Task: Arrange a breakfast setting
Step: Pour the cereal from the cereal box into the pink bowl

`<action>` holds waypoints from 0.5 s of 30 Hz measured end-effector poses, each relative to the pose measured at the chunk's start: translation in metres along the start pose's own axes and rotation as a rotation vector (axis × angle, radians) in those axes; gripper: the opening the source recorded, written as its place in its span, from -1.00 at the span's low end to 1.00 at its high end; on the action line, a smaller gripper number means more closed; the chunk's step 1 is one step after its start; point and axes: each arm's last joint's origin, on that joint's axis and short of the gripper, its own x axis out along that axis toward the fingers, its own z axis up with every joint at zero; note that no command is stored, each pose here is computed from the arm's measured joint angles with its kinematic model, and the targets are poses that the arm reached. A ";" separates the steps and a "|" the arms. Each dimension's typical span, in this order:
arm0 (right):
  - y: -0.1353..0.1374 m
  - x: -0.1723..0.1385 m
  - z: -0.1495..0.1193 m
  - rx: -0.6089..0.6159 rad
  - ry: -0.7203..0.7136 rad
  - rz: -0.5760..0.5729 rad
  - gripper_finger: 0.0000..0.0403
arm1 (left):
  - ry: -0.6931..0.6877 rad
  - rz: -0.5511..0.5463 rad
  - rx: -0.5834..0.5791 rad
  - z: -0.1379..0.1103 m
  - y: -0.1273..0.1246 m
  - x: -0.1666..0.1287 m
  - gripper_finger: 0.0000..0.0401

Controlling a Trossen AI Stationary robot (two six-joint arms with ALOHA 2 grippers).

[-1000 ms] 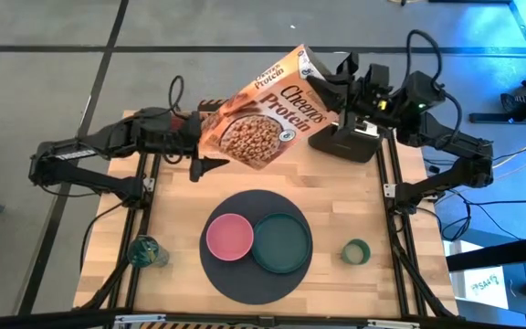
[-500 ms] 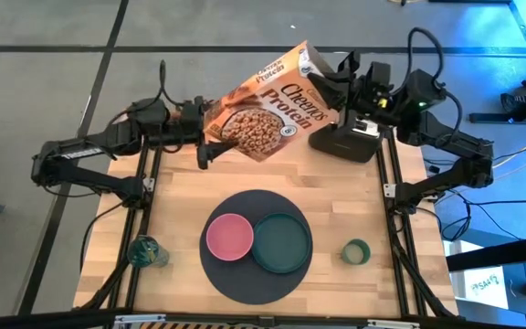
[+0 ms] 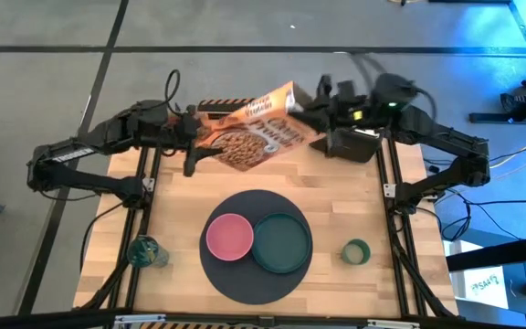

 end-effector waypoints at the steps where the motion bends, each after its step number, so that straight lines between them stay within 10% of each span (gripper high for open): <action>1: 0.001 0.004 -0.006 0.026 0.039 0.024 -1.00 | 0.028 -0.013 0.006 -0.003 0.000 -0.004 -0.02; 8: 0.018 0.012 -0.013 -0.003 0.074 0.084 -0.71 | 0.160 -0.116 0.054 -0.024 -0.003 -0.036 -0.02; 15: 0.020 -0.022 0.009 -0.037 0.011 -0.176 -0.22 | 0.212 -0.251 0.115 -0.039 -0.013 -0.067 -0.02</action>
